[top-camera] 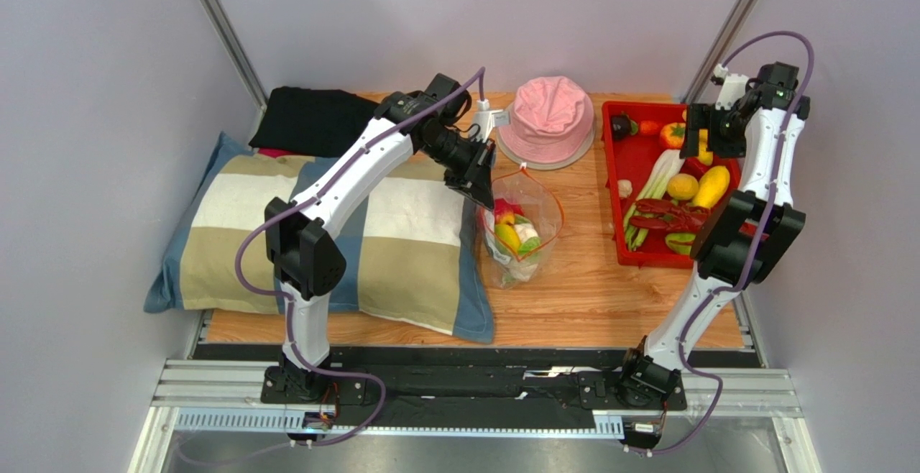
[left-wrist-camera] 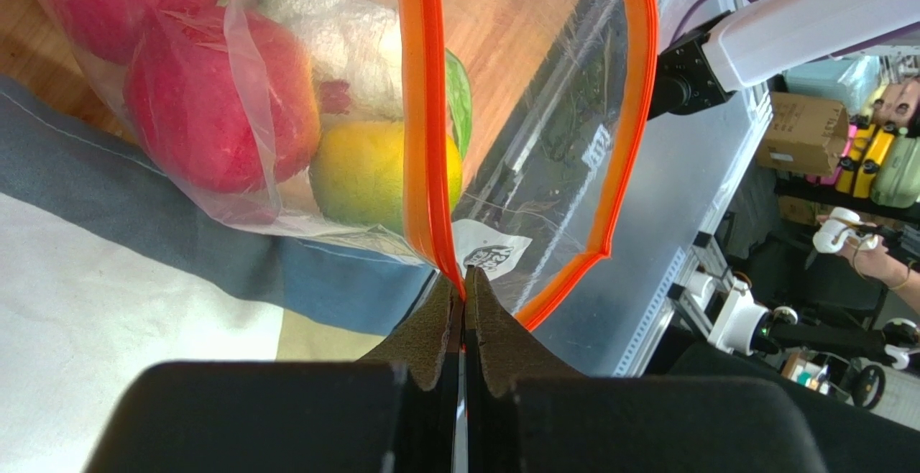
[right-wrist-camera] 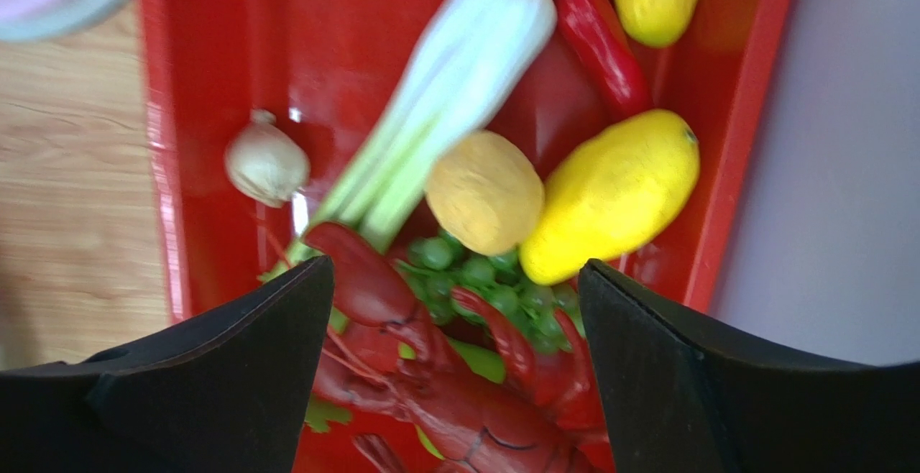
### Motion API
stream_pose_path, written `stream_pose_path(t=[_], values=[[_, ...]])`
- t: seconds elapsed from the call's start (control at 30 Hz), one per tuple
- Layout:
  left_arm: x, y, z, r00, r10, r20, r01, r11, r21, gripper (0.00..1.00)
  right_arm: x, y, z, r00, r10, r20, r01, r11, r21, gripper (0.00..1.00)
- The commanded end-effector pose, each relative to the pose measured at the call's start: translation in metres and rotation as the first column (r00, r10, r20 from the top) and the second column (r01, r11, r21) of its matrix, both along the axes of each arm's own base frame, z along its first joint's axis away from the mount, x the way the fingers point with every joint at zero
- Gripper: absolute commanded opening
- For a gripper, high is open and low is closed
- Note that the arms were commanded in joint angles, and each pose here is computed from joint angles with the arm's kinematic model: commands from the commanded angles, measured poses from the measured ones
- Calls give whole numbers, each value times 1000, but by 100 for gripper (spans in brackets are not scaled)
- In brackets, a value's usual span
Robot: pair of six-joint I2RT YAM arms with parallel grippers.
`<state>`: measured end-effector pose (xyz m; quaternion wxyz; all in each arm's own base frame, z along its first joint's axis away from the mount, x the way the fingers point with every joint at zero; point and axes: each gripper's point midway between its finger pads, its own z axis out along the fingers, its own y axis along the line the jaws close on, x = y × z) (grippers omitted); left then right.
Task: Place the food in the zip-top bag and seal the zipper
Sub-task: Adjust the zipper food storage bag at the center of the board, then pick up the fake fruit from the bin.
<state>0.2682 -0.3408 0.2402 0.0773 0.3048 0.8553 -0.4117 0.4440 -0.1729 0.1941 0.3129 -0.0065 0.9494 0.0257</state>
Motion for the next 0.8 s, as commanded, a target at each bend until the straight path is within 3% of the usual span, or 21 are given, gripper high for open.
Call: stream_pose_path(t=[0.0,0.23,0.53,0.77], values=[[2,-7,10,1000,-6,15,6,999,-50,0,-18,-34,-4,997,-34,-76,20,985,-171,86],[10,-11,7,1000,15,-24,-16,997,-76,0,-24,-60,-20,972,-204,-119,173,958,-229,70],[24,1,2,998,52,-45,-55,994,-91,0,-25,-78,-35,859,-507,-66,476,841,-257,68],[23,5,-3,999,33,-38,-36,996,-83,0,-28,-82,-52,820,-573,-14,547,790,-276,66]])
